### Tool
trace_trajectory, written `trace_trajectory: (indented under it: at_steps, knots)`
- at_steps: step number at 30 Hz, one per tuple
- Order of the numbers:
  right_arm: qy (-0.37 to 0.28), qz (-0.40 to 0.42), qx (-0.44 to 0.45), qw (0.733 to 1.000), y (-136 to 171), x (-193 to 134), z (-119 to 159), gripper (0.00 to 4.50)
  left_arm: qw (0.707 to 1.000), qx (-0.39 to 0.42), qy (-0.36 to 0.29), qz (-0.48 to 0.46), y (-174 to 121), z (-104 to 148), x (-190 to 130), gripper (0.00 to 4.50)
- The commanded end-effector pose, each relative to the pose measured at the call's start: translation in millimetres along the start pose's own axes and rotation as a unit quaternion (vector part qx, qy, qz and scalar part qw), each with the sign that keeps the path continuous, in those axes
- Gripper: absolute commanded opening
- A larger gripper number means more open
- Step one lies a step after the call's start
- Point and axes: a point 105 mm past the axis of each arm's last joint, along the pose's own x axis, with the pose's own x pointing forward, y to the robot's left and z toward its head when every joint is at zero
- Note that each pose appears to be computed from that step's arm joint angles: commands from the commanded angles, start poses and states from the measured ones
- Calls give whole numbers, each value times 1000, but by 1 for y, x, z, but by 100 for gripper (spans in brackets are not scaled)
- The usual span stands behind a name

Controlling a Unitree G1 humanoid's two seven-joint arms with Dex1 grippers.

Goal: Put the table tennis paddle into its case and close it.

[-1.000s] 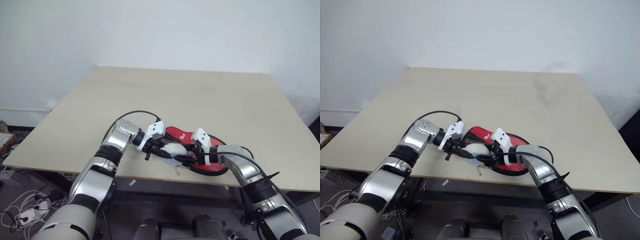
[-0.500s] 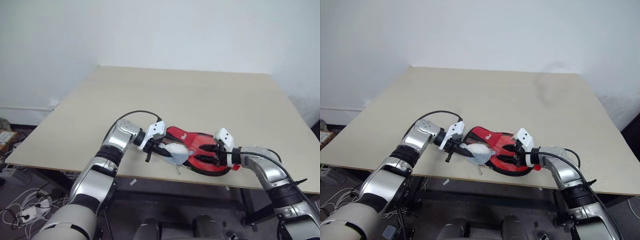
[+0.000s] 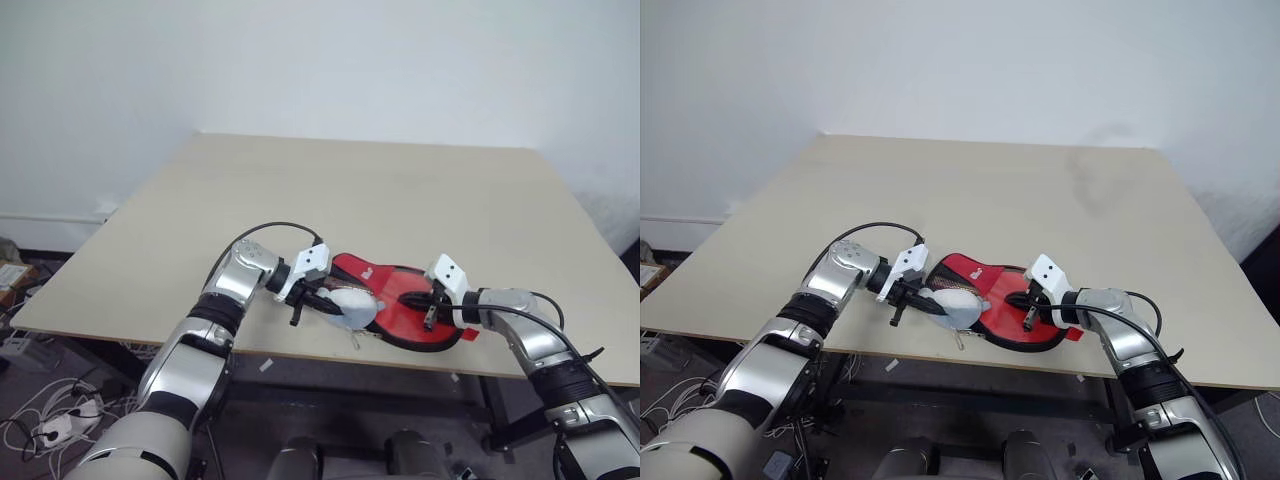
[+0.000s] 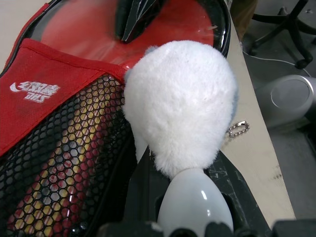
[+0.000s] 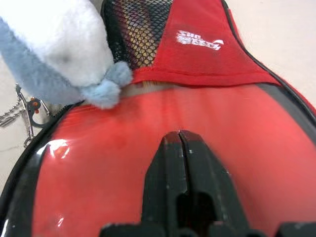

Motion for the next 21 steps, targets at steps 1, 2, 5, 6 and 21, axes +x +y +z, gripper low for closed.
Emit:
trace_trajectory:
  at_steps: [1, 2, 5, 6, 21]
  knots:
    - [61, -10, 13, 998, -2, 0, -29, 1, 1000, 8, 0, 14, 2, 3, -10, 18]
    - [64, -12, 12, 998, -2, 0, -31, 1, 1000, 8, 1, 17, 2, 3, -12, 18]
    - [72, -14, 12, 997, -2, 0, -35, 1, 1000, 7, 5, 27, 3, 1, -19, 18]
    - [74, -13, 12, 997, -2, 0, -36, 1, 999, 6, 7, 31, 4, -1, -21, 18]
    - [80, -10, 6, 997, 1, 3, -39, 1, 996, -2, 26, 89, 13, -11, -55, 18]
